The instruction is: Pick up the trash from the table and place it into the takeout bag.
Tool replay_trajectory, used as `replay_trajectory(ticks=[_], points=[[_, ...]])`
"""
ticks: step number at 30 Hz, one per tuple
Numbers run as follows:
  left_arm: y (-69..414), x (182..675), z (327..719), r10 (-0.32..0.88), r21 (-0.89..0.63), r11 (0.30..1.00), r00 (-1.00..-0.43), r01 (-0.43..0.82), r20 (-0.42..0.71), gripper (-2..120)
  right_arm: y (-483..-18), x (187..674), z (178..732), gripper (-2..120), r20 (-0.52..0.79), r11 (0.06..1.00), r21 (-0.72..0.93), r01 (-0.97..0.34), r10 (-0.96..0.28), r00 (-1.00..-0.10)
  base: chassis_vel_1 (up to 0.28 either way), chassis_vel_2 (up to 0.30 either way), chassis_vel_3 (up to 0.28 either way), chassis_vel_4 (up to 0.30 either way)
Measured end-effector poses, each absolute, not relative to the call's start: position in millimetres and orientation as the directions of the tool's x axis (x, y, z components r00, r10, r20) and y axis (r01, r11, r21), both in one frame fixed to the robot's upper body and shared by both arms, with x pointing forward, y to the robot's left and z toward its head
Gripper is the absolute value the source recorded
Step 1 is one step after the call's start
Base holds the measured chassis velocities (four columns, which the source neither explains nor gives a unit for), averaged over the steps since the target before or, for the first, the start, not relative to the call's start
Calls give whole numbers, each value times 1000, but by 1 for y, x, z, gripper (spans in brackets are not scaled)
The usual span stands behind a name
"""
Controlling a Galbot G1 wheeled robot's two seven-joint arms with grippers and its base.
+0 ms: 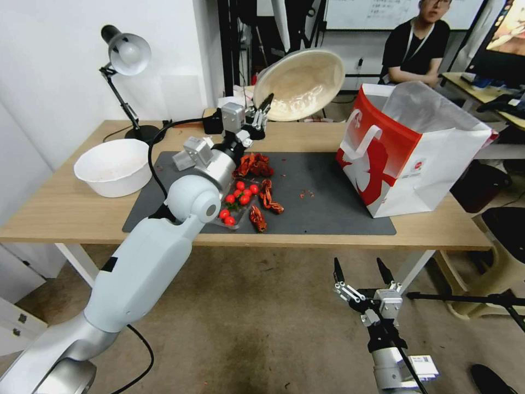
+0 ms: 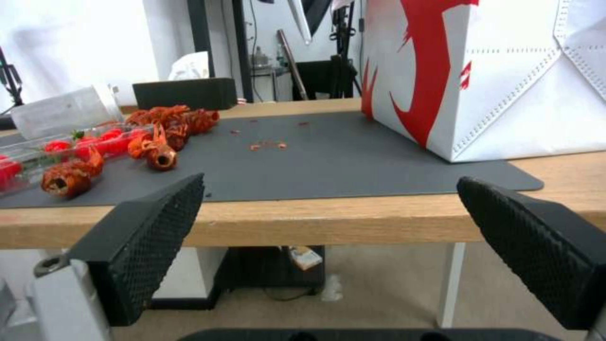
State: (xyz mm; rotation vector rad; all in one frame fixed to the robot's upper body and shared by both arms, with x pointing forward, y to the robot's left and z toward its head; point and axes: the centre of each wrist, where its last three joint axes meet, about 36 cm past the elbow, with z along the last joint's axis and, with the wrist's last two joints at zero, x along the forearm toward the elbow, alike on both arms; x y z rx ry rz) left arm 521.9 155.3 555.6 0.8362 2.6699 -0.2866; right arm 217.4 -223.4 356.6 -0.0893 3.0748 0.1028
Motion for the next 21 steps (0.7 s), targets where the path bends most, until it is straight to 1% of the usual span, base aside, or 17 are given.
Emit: replay_trajectory(ticks=[5,14,17,18,21], points=[[148,531,561,532,-76,799,-760,597,-374,1,-222,220,357,100,-71,996,65,-59,-54,-996,0,0,0,0],[117,546,567,574,-56,769,-727,637,-377,1,-221,221,357,100,-69,996,66,-52,-48,-996,0,0,0,0],[97,555,575,597,-39,753,-706,657,-381,1,-222,220,357,100,-68,997,66,-45,-40,-997,0,0,0,0],[97,555,575,597,-39,753,-706,657,-381,1,-222,220,357,100,-68,997,66,-45,-40,-997,0,0,0,0],[68,564,588,636,-10,722,-670,691,-384,1,-224,219,357,100,-69,997,64,-35,-31,-997,0,0,0,0]])
